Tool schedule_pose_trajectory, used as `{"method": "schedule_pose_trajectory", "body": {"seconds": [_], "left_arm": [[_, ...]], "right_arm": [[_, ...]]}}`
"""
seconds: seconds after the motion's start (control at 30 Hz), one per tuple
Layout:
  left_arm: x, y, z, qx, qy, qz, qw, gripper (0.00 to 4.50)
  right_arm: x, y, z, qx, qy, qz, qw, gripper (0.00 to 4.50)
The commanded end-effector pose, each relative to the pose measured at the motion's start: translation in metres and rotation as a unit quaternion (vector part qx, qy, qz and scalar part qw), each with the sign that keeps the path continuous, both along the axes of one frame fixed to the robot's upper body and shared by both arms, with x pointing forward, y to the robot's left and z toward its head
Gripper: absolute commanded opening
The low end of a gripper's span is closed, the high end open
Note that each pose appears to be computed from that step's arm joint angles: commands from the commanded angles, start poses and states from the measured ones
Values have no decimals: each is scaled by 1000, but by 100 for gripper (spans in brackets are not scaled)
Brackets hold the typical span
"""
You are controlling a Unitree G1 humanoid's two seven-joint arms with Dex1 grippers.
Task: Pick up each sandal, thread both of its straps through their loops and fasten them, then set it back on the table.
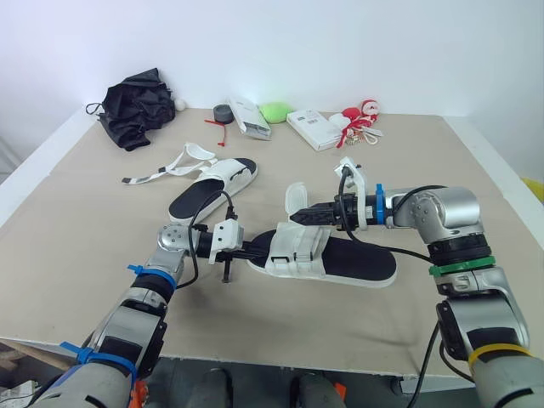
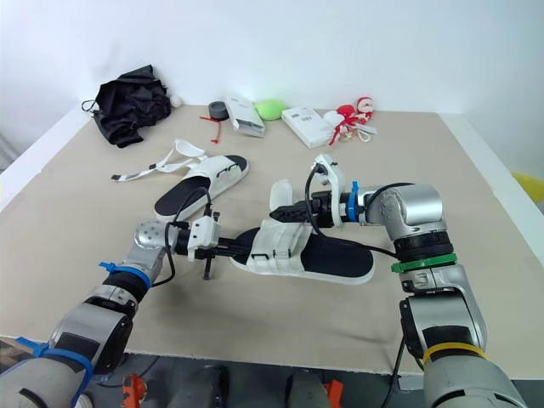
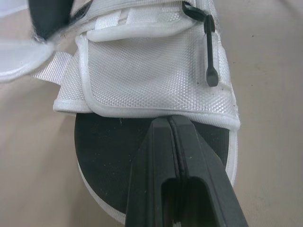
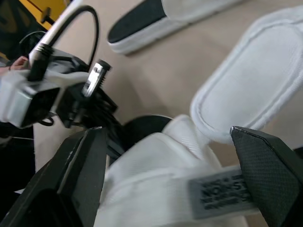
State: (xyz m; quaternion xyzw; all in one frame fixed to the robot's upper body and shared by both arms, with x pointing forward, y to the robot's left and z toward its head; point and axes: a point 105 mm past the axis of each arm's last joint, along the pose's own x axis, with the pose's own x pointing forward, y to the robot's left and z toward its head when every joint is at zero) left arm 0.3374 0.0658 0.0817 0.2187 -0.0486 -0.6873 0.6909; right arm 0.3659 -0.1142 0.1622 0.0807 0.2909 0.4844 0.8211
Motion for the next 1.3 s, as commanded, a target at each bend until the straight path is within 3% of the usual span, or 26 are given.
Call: {"method": "schedule_pose_trajectory", "body": {"seconds": [0.03, 0.13, 0.2, 0.37, 0.9, 1.3], "left_arm": [[-26, 22, -65, 96, 113, 7, 989, 0], [-27, 25, -66, 96, 114, 9, 989, 0], [-27, 27, -67, 97, 115, 10, 989, 0], [-28, 27, -67, 98, 116, 9, 988, 0], [-27, 25, -66, 96, 116, 7, 989, 0], [-28, 26, -66, 94, 117, 10, 989, 0]], "right_arm": [[6, 0, 16, 3, -33, 6, 999, 443], [5, -11, 48, 43, -70, 12, 997, 443], [5, -18, 54, 38, -78, 10, 996, 443], [10, -27, 43, 17, -60, -8, 998, 443], [24, 2, 5, -9, -20, 12, 1000, 443], [44, 28, 23, 44, -36, 2, 998, 443]]}}
